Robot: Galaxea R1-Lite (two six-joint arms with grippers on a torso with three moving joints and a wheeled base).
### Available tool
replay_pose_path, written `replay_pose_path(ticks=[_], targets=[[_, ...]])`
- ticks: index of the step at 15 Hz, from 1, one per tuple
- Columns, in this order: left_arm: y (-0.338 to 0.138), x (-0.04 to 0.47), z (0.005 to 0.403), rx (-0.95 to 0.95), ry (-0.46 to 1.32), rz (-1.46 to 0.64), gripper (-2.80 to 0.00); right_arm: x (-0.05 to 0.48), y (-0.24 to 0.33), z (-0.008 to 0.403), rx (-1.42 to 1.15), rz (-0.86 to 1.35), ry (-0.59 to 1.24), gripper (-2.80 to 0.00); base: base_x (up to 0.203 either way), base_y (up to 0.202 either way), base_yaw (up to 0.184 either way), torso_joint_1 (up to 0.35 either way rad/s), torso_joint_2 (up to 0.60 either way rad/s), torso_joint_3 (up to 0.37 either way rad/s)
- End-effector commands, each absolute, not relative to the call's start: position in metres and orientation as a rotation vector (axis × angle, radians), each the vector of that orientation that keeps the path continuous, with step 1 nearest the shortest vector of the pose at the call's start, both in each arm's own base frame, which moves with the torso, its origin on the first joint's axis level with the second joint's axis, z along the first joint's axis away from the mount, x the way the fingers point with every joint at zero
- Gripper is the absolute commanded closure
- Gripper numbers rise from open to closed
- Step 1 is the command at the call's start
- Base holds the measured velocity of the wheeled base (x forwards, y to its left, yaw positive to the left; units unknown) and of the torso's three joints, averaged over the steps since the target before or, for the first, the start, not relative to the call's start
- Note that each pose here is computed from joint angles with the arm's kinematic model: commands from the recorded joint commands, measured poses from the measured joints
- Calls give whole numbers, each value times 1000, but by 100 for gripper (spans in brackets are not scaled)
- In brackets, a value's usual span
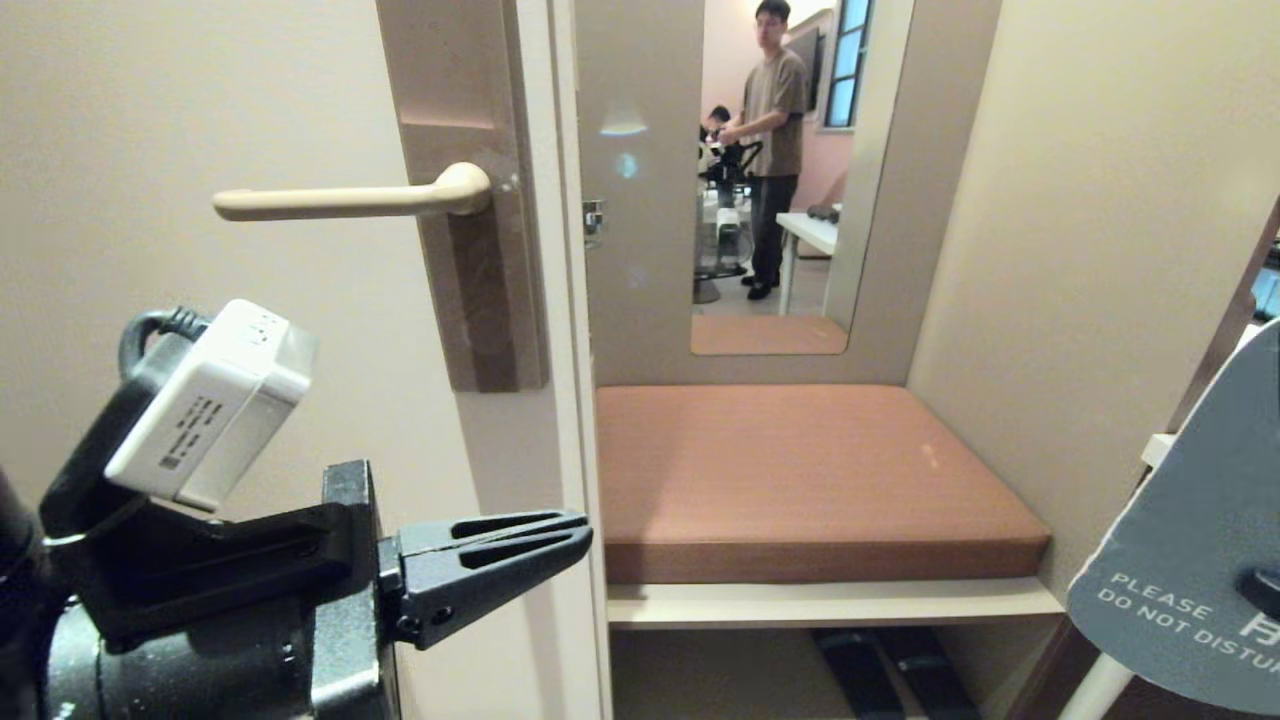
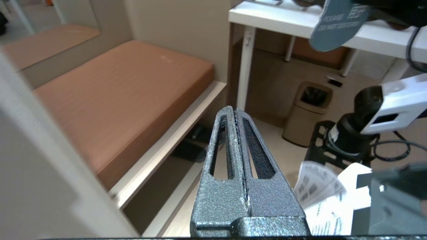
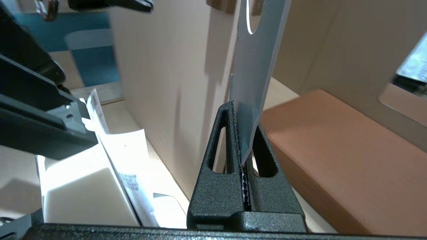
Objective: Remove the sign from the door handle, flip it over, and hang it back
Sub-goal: Hand it to the other hand
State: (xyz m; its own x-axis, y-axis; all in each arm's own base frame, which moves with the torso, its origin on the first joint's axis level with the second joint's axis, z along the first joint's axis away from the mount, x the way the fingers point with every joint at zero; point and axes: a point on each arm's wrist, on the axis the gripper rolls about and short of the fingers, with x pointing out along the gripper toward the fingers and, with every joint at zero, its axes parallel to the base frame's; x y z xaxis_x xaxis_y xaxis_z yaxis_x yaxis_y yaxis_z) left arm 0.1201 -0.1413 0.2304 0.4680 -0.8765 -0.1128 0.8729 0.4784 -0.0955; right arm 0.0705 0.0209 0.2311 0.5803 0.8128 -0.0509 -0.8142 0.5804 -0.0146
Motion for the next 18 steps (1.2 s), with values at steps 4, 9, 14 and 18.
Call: replay_pose_path(ticks=[4, 9, 14, 18], targets=[[-175, 139, 226, -15, 176, -1113, 0, 112, 27, 236, -25, 1028, 60, 0, 0, 0, 0, 0, 0, 0], [-189, 150, 223, -11, 177, -1119, 0, 131, 45, 254, -44, 1149, 26, 0, 0, 0, 0, 0, 0, 0], [-194, 153, 222, -15, 167, -1122, -280, 136, 55, 253, -38, 1207, 44, 0, 0, 0, 0, 0, 0, 0], [-197, 155, 219, -12, 175, -1122, -280, 135, 65, 253, -37, 1279, 51, 0, 0, 0, 0, 0, 0, 0]])
